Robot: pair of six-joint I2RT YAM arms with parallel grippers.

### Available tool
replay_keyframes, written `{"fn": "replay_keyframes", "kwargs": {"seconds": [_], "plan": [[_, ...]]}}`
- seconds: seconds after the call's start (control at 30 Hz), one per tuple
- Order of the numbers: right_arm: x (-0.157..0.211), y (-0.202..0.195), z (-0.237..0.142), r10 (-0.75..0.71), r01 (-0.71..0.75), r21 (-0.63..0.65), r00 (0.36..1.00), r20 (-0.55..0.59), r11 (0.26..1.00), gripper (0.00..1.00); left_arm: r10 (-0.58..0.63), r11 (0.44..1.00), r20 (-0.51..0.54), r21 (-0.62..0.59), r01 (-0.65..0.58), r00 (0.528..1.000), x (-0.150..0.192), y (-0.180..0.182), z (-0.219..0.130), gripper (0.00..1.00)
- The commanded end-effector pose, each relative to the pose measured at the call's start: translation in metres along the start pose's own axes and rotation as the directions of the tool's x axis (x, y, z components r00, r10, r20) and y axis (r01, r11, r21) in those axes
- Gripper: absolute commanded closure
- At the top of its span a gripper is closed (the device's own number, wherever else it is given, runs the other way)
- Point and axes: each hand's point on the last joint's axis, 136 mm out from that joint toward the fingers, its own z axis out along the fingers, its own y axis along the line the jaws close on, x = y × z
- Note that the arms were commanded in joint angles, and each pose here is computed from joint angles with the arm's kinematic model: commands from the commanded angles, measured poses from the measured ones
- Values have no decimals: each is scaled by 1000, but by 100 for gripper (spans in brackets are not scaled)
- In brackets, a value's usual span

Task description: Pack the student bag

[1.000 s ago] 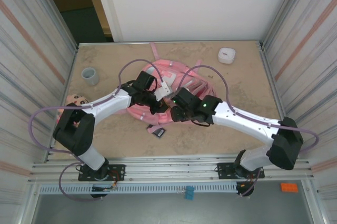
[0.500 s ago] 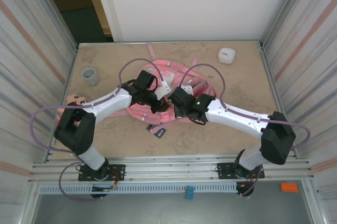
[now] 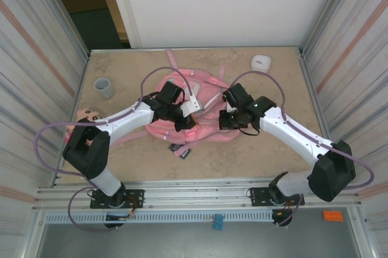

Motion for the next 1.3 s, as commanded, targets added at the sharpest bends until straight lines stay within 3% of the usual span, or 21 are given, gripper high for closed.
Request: {"fn": "replay_keyframes", "kwargs": {"seconds": [0.0,0.13,0.33,0.57,0.6,0.67,0.83,1.0,1.13,1.27], "plan": [[21,-31,-2,-28,41,97,991,-132,994,100,27,998,-118,-58,-34,993,28,12,-14,98],[23,-23,-1,-42,46,26,987,-158,999,100,117,989,-147,-74,-129,982,32,18,-20,95],[38,40,4,-48,3,-263,985,-163,965,100,111,979,-113,-161,-129,987,33,49,-38,86],[30,92,6,-18,-16,-396,996,-82,918,100,108,949,5,-299,-102,994,27,74,-56,52],[30,97,8,-11,-21,-406,997,-78,914,100,90,941,17,-329,-80,996,28,79,-57,43],[25,101,10,17,-42,-421,998,-64,906,100,52,934,50,-356,-31,997,28,80,-60,36],[17,95,15,46,-65,-416,997,-56,907,100,-29,954,162,-289,76,986,23,46,-72,25],[16,92,12,13,-37,-442,998,-56,896,100,53,986,266,-168,-8,962,7,-19,-84,21],[14,92,5,1,-27,-476,999,-54,879,100,161,980,226,-150,-129,961,-3,-47,-77,21],[14,92,1,0,-28,-499,998,-56,866,100,238,961,154,-180,-210,959,-14,-45,-60,22]]}}
